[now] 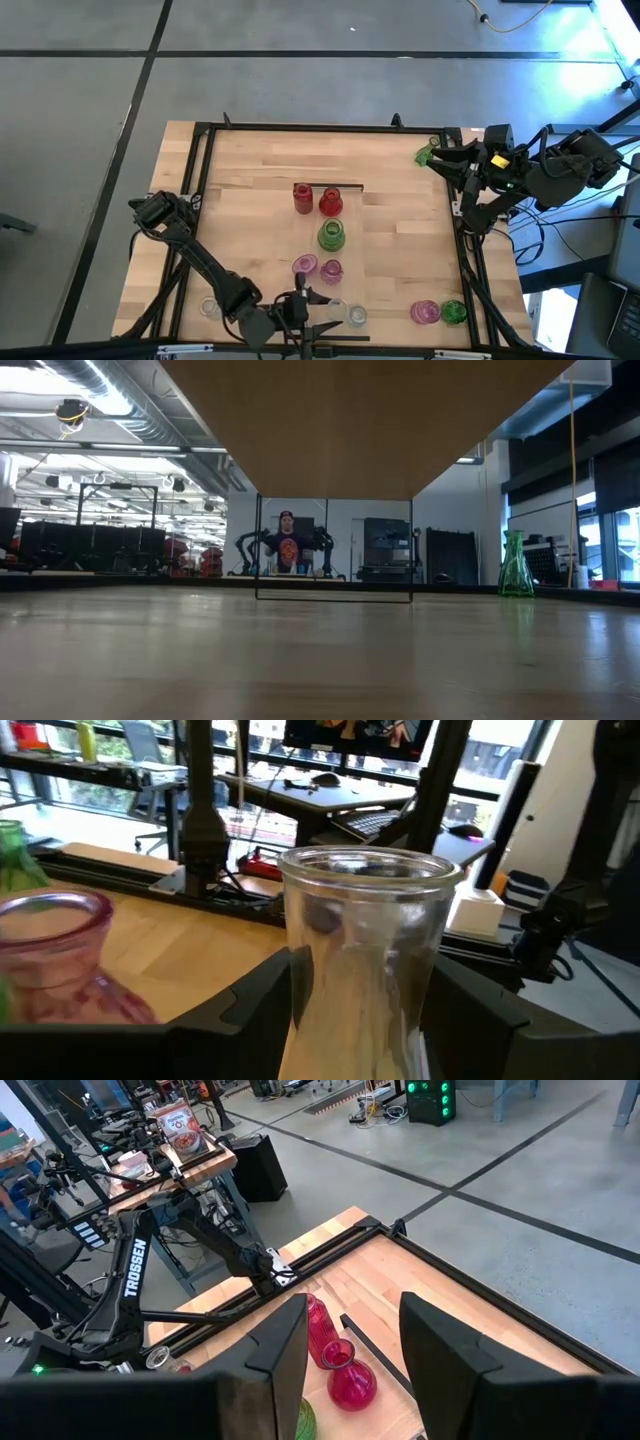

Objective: Sort vases onto shelf
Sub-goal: Put the top white vase on the shelf aligned with the other white vase

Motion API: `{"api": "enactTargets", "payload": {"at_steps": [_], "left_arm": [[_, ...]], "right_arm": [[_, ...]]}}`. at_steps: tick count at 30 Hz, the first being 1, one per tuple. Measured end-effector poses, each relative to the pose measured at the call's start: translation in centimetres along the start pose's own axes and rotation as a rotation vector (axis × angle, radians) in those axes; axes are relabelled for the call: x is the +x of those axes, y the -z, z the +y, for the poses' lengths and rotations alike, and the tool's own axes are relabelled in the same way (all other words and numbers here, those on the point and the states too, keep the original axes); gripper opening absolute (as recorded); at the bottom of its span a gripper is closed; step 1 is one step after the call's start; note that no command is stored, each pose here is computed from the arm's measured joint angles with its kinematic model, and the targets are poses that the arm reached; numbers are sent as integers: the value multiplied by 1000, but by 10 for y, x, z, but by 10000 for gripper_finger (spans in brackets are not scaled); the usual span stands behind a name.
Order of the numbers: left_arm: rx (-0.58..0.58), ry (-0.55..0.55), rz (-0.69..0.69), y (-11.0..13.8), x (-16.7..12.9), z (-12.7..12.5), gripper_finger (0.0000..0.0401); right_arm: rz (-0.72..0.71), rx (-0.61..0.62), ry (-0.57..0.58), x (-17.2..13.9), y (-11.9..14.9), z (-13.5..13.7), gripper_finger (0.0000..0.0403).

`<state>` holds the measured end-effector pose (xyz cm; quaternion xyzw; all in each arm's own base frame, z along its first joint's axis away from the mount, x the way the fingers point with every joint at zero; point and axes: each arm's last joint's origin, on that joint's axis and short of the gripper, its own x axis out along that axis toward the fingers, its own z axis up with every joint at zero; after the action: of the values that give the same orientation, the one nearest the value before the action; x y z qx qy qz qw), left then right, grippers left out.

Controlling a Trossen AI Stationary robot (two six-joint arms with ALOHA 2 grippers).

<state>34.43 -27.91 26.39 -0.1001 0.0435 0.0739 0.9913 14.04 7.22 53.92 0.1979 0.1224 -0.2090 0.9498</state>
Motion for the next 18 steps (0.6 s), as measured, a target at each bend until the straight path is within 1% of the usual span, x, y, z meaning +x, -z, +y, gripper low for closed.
{"api": "enactTargets", "payload": {"at_steps": [18], "left_arm": [[9,10,7,1,0,0,195]], "right_arm": [[0,2,0,0,0,0,147]]}}
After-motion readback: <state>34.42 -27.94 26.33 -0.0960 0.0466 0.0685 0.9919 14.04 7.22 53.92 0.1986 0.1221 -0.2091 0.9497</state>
